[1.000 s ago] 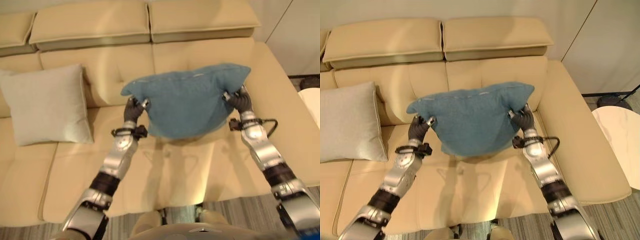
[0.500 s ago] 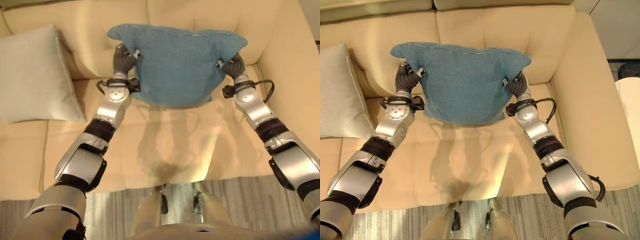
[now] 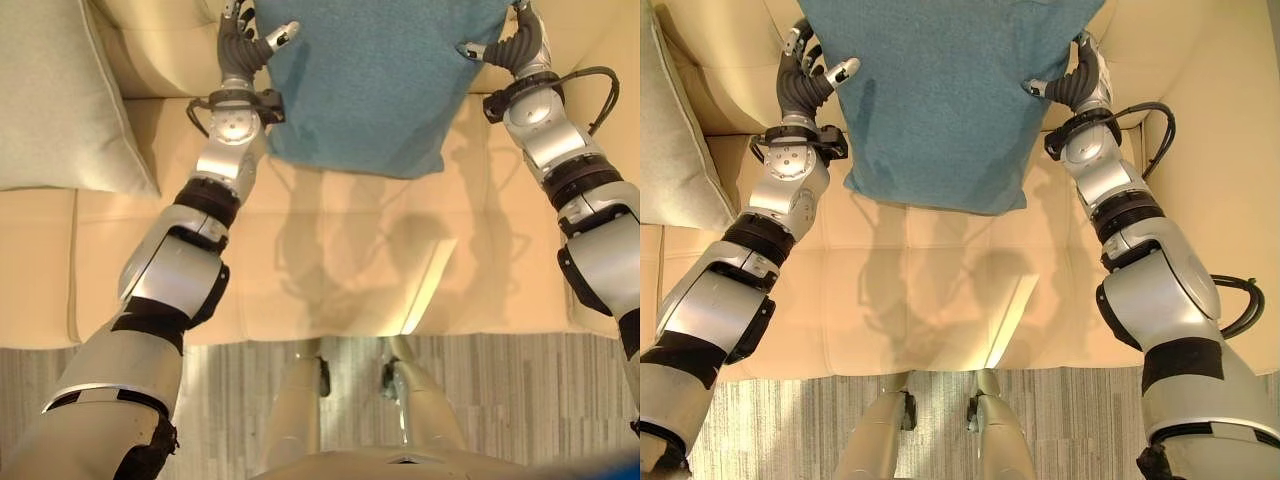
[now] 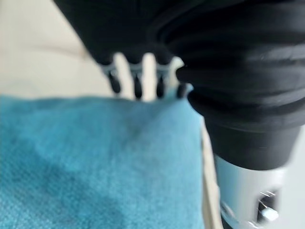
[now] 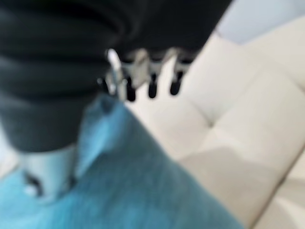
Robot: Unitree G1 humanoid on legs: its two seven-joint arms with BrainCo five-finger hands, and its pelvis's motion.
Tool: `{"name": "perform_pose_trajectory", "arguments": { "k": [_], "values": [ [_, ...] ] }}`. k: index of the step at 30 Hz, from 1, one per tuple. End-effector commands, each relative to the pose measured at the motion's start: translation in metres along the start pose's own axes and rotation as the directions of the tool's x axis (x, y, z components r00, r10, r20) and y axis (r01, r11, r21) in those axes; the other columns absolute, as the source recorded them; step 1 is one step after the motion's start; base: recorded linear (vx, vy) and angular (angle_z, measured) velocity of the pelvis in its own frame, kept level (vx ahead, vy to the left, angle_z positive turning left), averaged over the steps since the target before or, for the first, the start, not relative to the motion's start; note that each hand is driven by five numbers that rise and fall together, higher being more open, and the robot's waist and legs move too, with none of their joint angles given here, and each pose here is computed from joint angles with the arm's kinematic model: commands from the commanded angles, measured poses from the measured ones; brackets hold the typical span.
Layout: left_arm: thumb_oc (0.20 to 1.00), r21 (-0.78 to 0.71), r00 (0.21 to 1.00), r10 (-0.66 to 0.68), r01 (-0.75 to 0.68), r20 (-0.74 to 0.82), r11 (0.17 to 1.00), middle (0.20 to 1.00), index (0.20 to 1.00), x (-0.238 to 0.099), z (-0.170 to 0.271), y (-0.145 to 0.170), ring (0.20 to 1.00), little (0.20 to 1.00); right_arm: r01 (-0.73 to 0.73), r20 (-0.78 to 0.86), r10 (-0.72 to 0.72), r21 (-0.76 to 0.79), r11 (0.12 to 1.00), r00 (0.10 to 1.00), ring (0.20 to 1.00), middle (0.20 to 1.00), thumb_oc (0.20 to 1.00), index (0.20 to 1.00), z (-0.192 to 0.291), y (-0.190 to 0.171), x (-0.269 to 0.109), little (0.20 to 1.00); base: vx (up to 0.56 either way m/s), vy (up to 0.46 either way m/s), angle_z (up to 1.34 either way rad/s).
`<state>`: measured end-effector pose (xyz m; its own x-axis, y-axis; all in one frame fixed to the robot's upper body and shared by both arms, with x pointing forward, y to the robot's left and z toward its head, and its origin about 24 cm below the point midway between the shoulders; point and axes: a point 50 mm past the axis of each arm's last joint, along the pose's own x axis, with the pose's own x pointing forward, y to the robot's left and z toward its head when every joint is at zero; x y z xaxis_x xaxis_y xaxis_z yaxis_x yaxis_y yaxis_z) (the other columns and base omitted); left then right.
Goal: Pick up all the scattered cushions and arrange them neatly on the sofa.
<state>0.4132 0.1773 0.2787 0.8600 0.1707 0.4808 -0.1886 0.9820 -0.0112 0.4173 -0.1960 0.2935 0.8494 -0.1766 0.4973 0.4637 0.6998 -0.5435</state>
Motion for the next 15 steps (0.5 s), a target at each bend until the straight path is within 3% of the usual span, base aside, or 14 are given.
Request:
{"name": "perform_pose_trajectory", "arguments": {
  "k": [1, 9, 15],
  "values": [
    [1.000, 0.017, 1.000, -0.006, 0.006, 0.030, 1.000, 1.000, 1.000, -0.004, -0.001, -0.001, 1.000, 1.000, 0.081, 0.046, -0.080, -0.003, 0.997, 0.996, 1.000, 1.000, 1.000, 1.000, 0.004, -0.010, 0.000, 1.000, 0.00, 0.000, 0.00],
    [1.000, 0.140, 0.992, 0.117, -0.122, 0.042, 0.983, 1.000, 1.000, -0.006, -0.003, 0.069, 1.000, 1.000, 0.228, -0.026, -0.228, -0.016, 0.974, 0.973, 1.000, 1.000, 1.000, 1.000, -0.044, -0.063, -0.012, 1.000, 0.02, 0.015, 0.01],
    [1.000, 0.116, 0.997, 0.081, -0.082, 0.011, 0.990, 1.000, 1.000, -0.042, -0.030, 0.092, 1.000, 1.000, 0.208, -0.129, -0.211, -0.034, 0.978, 0.969, 1.000, 1.000, 1.000, 1.000, -0.107, -0.076, -0.056, 1.000, 0.06, 0.006, -0.01]
  ]
}}
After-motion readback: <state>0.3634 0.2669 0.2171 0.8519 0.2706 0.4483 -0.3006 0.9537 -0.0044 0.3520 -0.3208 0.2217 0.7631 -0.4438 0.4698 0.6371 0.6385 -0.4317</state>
